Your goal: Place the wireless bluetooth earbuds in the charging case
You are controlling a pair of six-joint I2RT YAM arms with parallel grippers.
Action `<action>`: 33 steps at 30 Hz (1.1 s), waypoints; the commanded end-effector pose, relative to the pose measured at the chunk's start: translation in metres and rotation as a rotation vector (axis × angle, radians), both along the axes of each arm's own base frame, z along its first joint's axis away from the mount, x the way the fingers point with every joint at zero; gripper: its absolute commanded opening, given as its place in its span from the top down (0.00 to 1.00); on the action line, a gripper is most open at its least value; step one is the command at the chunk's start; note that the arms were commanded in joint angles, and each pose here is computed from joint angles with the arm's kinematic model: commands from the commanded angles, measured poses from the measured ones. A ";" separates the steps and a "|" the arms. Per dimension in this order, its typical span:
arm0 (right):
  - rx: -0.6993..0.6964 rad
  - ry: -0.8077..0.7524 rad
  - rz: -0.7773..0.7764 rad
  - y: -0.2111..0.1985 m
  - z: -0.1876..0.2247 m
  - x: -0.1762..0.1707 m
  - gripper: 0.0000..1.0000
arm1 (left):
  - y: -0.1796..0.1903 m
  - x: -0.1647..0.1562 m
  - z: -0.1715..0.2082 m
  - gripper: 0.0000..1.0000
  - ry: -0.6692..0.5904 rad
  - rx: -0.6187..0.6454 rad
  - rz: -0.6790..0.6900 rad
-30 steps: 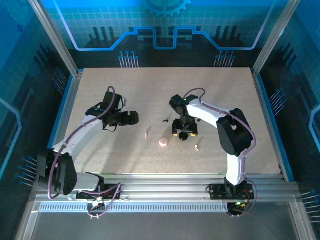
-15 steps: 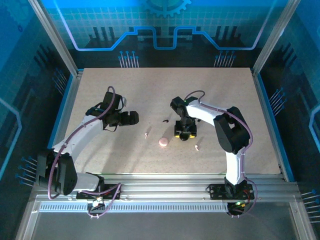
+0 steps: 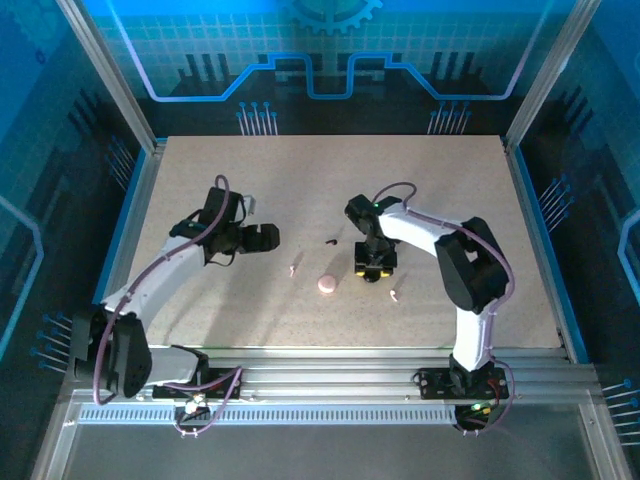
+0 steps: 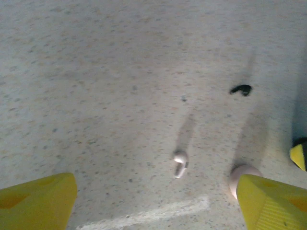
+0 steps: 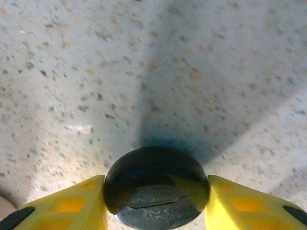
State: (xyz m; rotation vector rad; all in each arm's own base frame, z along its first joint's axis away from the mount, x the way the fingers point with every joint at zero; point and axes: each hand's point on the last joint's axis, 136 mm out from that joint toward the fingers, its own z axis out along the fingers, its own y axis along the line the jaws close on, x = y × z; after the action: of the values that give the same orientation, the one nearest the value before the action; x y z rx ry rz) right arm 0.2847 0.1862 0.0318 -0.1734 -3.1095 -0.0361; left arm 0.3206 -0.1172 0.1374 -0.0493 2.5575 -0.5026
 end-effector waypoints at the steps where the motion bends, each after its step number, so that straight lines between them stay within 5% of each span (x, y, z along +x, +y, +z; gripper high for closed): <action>1: 0.115 -0.144 -0.031 0.012 0.043 0.008 0.53 | -0.037 -0.007 0.039 0.14 -0.209 -0.126 -0.201; 8: 0.473 -0.406 -0.016 0.060 0.123 0.009 0.54 | -0.074 -0.043 0.083 0.20 -0.647 -0.266 -0.463; 15: 0.754 -0.578 -0.005 0.097 0.182 0.003 0.54 | -0.084 -0.066 0.096 0.28 -0.857 -0.270 -0.558; 25: 0.963 -0.679 -0.007 0.135 0.211 -0.011 0.54 | -0.107 -0.084 0.092 0.32 -0.981 -0.271 -0.671; 33: 1.027 -0.683 0.016 0.150 0.218 -0.019 0.54 | -0.105 -0.076 0.092 0.33 -1.020 -0.226 -0.608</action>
State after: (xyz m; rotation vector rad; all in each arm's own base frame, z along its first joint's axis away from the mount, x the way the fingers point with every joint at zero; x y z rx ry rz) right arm 0.2690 0.3276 0.2274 -0.1278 -3.2001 -1.8112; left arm 0.2405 -0.2248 0.2210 0.7467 1.5242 -0.8348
